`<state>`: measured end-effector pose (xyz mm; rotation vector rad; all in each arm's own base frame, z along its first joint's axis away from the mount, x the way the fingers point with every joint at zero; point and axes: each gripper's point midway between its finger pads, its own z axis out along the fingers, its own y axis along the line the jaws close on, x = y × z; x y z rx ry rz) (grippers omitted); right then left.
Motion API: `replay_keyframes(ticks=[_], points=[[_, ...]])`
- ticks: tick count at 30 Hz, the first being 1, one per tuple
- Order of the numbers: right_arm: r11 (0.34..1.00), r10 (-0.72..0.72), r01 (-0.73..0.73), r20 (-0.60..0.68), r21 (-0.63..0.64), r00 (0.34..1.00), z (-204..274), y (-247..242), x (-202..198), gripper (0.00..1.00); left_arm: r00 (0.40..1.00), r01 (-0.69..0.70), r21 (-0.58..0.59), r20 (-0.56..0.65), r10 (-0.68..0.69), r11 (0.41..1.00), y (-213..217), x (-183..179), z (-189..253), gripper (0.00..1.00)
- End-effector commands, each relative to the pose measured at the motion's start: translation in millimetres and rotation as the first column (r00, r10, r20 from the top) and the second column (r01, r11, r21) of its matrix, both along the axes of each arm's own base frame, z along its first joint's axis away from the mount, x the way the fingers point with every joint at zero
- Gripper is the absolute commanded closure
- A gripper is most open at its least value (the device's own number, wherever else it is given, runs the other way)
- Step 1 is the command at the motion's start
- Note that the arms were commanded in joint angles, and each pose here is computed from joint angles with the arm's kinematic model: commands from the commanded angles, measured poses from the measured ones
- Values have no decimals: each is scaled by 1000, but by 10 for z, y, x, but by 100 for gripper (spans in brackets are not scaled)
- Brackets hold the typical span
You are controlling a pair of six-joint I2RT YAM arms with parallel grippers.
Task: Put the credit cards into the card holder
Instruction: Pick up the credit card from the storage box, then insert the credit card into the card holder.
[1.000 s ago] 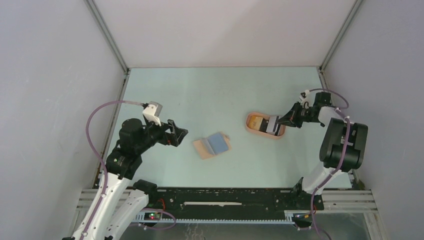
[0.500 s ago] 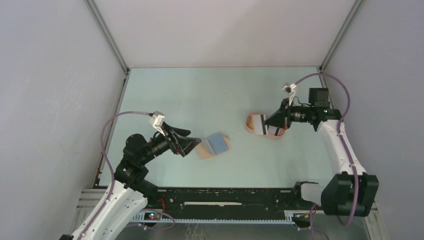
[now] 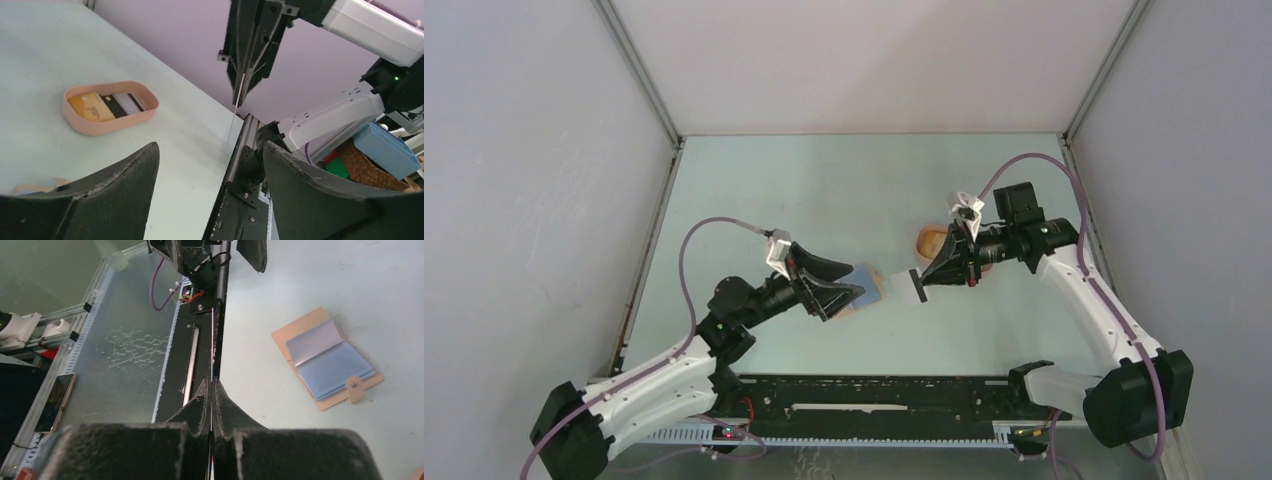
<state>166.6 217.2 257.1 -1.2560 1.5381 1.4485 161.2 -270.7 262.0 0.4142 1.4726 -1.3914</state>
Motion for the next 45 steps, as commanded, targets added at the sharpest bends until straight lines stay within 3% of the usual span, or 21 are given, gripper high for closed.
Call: replay_keyframes(ticks=[1,14,27,32,34,35,39,41,45], points=[[997,61,-61,-2,55,998,116,42,-70,100,983,40,-52,183,-29,998,-119,-67,294,22],[995,85,-80,-89,58,992,43,104,-33,100,971,160,-59,188,-147,985,-495,-142,328,44],[995,92,-88,-113,44,989,-21,144,-10,100,973,190,-52,142,-181,980,-699,-78,245,65],[995,94,-90,-121,36,988,-49,158,-6,100,971,206,-59,135,-197,977,-736,-79,250,94],[996,92,-89,-121,28,988,-63,162,-7,100,972,209,-62,126,-200,976,-738,-82,233,100],[996,90,-88,-120,24,989,-71,162,-8,96,973,204,-65,120,-196,977,-731,-77,226,100],[998,61,-62,-94,-15,994,-108,146,22,49,991,130,-68,20,-129,989,-618,24,-1,100],[997,11,-15,-55,-72,998,-168,121,102,43,996,70,-63,-59,-74,996,-498,140,-190,100],[980,-100,101,15,-172,995,-278,61,307,44,986,-14,-60,-167,3,998,-263,327,-466,100]])
